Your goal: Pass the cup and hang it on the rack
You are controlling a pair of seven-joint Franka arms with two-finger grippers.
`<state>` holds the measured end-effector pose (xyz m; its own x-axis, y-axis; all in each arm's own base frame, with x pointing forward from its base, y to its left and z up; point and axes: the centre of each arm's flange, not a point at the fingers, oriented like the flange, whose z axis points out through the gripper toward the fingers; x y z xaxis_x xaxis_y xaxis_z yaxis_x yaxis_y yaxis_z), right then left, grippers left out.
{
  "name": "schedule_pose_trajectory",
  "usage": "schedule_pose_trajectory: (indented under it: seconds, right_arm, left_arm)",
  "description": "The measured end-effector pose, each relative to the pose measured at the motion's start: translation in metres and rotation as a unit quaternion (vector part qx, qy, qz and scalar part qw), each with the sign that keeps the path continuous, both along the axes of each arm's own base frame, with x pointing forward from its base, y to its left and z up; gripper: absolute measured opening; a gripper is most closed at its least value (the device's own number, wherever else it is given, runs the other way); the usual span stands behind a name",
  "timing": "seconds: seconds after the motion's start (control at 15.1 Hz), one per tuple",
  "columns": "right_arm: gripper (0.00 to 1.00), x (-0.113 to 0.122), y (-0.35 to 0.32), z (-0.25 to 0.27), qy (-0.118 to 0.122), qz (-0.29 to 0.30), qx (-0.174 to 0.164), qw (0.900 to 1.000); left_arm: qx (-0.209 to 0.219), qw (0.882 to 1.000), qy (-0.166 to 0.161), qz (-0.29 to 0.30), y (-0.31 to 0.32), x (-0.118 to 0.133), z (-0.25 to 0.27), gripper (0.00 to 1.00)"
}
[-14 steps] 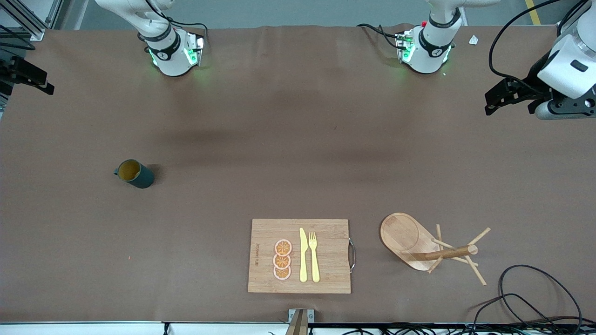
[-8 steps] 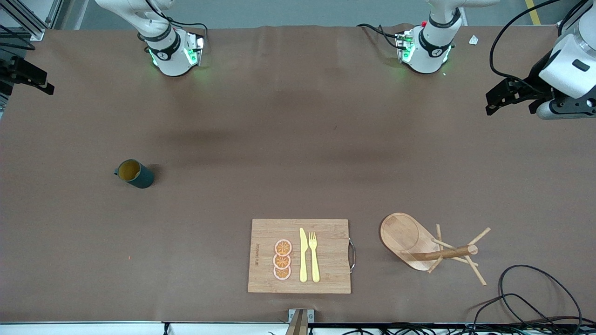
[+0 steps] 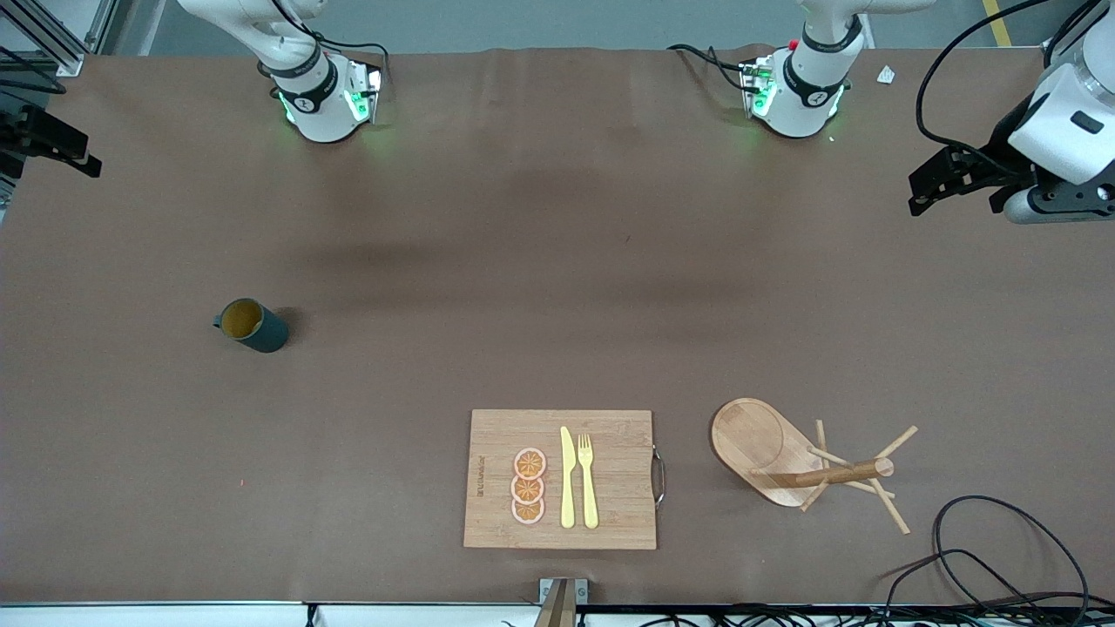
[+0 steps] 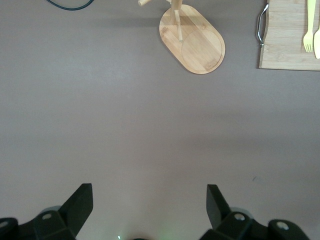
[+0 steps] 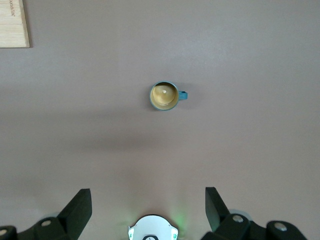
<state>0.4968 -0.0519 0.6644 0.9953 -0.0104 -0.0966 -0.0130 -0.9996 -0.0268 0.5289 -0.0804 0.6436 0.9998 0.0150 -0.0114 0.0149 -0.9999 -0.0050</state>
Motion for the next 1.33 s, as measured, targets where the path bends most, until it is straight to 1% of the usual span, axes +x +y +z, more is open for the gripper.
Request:
schedule_pose_trajectory:
  seconds: [0.93,1.33]
  right_arm:
    - [1.00,0.000,0.000,0.000,0.001,0.000,0.000,1.000]
    - [1.00,0.000,0.000,-0.001,0.001,0.000,0.000,1.000]
  left_arm:
    - [0.000,1.000,0.014,-0.010,-0.011,0.015,-0.017,1.00]
    - [0.001,0.999,0.024,-0.031,-0.036,0.020,-0.032,1.00]
